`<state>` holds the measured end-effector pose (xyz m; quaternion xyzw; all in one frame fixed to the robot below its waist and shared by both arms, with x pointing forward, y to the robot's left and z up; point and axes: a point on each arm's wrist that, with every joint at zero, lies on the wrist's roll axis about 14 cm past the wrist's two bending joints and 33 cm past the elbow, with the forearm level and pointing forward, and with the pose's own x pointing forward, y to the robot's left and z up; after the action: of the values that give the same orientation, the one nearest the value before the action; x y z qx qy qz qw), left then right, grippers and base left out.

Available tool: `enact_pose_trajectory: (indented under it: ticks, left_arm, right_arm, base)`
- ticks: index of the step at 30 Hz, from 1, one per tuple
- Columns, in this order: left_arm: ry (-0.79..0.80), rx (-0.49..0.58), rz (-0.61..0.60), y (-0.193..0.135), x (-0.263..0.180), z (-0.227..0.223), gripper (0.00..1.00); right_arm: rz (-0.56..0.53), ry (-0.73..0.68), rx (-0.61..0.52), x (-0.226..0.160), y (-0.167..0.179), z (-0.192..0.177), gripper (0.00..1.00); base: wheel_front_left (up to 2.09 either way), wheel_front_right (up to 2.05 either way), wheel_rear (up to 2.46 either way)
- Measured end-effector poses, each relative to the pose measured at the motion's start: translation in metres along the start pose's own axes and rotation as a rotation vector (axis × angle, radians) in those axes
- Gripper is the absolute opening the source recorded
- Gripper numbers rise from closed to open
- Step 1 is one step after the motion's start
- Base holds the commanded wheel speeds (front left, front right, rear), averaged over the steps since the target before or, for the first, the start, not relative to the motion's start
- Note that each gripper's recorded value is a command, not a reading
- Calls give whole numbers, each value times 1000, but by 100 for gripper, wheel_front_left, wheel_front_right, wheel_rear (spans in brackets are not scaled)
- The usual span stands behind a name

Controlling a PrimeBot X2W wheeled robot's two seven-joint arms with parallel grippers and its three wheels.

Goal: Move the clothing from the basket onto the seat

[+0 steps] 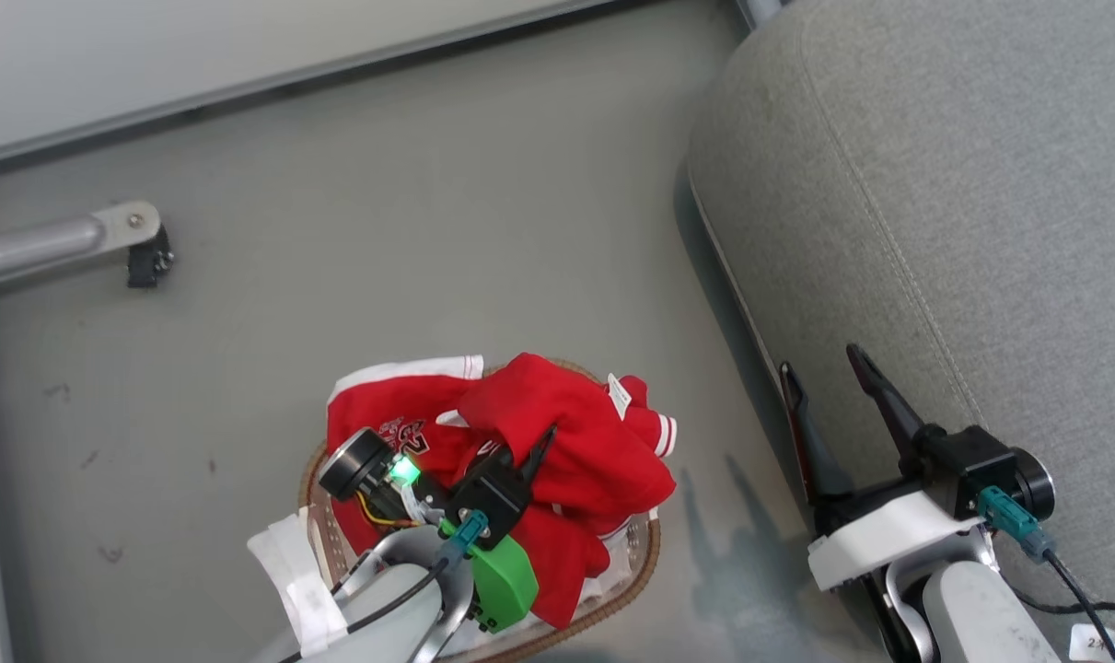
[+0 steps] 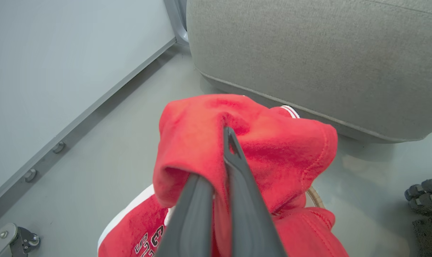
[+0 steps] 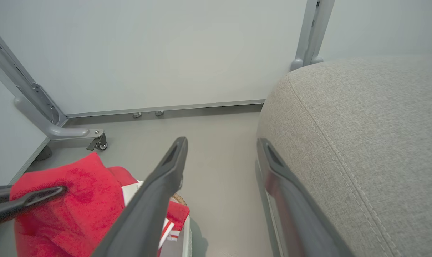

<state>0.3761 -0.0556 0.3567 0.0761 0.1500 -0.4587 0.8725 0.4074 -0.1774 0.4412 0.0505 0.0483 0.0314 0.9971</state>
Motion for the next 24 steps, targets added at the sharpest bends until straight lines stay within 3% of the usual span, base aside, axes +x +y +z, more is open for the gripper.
enact_pose_trajectory:
  ticks: [10, 24]
  left_arm:
    - [-227, 273, 94, 36, -49, 106, 0]
    - [-460, 629, 207, 66, -111, 261, 0]
  right_arm:
    - [54, -92, 0, -33, 23, 33, 100]
    - [165, -211, -18, -50, 61, 71, 100]
  base:
    - [0, 0, 0]
    - [0, 0, 0]
